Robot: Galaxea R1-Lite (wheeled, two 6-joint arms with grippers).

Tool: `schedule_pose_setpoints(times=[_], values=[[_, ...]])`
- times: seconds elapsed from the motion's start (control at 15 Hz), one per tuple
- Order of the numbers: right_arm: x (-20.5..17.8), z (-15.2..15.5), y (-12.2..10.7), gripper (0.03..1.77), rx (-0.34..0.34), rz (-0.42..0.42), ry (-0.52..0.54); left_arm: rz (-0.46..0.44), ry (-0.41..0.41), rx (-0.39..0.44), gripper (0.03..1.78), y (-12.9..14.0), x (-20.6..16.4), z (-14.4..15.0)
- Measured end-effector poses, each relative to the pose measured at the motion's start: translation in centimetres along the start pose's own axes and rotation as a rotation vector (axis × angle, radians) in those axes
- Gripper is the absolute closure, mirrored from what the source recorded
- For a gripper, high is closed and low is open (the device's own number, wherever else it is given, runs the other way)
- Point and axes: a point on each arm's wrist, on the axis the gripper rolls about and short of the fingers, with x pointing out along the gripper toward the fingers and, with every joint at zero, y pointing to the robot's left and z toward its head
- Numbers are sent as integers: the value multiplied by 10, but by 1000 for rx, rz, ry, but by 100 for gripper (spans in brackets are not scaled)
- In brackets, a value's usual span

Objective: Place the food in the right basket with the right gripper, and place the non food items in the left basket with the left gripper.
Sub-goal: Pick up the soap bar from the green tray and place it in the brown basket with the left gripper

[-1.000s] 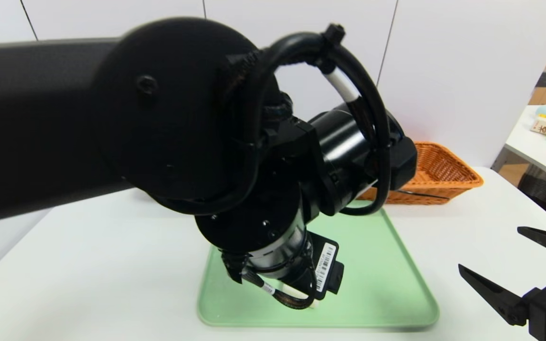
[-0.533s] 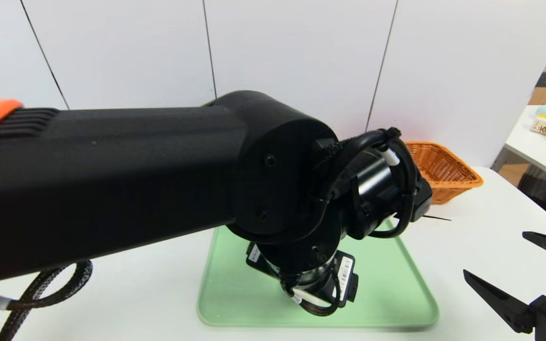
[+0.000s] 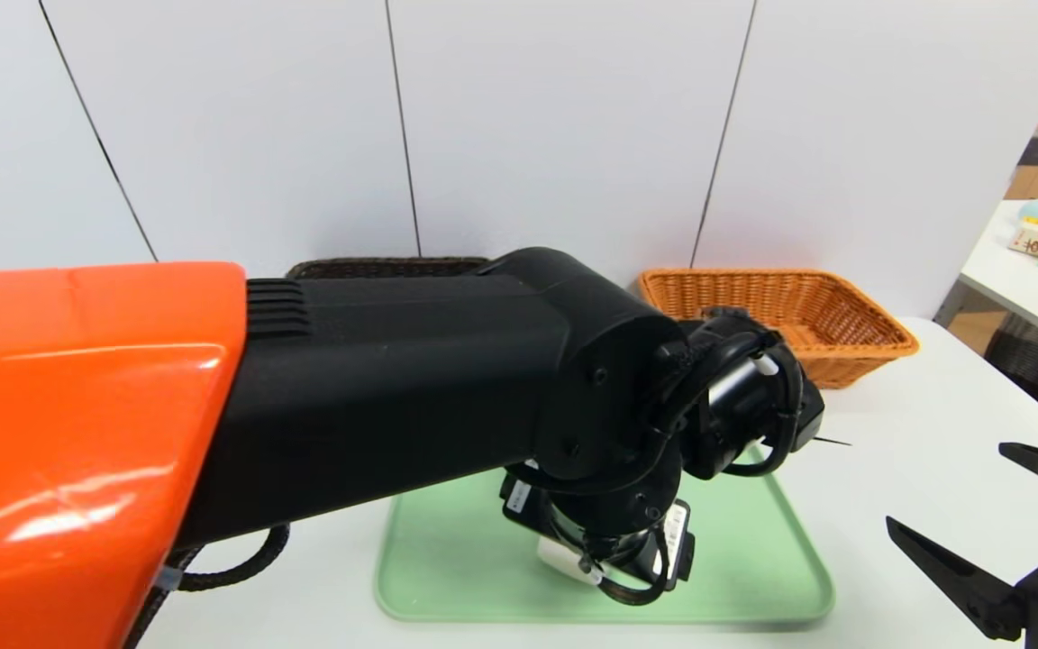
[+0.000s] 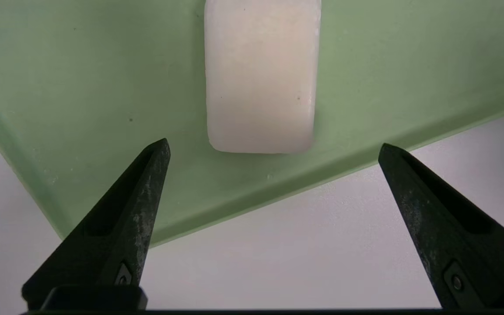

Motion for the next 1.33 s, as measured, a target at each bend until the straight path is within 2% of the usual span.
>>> schedule_pose_setpoints(times=[0.27, 0.47, 1.13, 1.33], values=[[0, 0, 0, 10, -5, -1, -3, 10, 5, 0, 12, -2, 15, 2], [-2, -1, 0, 10, -10, -1, -3, 3, -23, 0, 12, 1, 24, 10], [-8, -10, 0, 11, -12, 0, -6, 37, 17, 7, 12, 2, 51, 11], [-9, -12, 0, 10, -12, 3, -6, 34, 7, 3, 12, 2, 56, 13]])
